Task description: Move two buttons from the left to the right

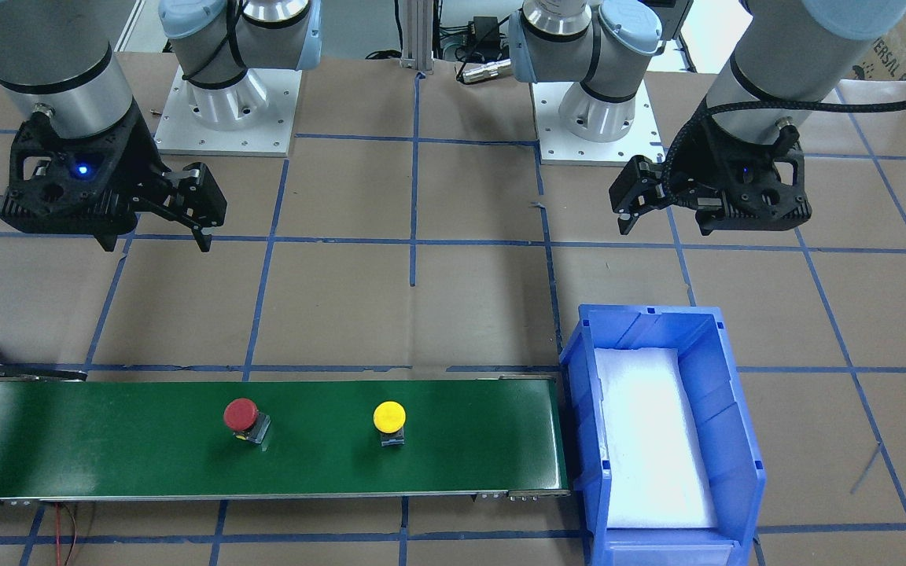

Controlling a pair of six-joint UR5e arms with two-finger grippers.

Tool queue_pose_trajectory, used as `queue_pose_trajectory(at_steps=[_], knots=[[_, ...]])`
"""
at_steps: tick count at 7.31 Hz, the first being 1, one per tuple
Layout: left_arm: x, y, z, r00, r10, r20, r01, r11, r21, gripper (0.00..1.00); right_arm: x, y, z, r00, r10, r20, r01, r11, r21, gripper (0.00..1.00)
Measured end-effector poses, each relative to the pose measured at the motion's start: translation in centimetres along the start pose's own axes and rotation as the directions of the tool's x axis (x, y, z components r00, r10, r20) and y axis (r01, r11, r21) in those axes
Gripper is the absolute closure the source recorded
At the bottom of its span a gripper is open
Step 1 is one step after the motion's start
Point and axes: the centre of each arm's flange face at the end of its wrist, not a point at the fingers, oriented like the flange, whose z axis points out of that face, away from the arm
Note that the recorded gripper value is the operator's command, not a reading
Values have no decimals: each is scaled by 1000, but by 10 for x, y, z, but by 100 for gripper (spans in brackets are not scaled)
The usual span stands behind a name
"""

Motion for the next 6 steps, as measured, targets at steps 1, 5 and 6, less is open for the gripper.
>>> queue_pose_trajectory(at_steps=[1,5,6], knots=[[1,0,0,1000,2,-1,-2,1000,1,0,7,-8,1,1000,-1,-1,1,1000,-7,0],[2,0,0,1000,2,0,-2,1000,1,0,52,-37,-3,1000,-4,7,4,997,-71,0],[2,0,-1,1000,1,1,-1,1000,2,0,70,-42,-4,999,-41,13,42,995,-86,0]])
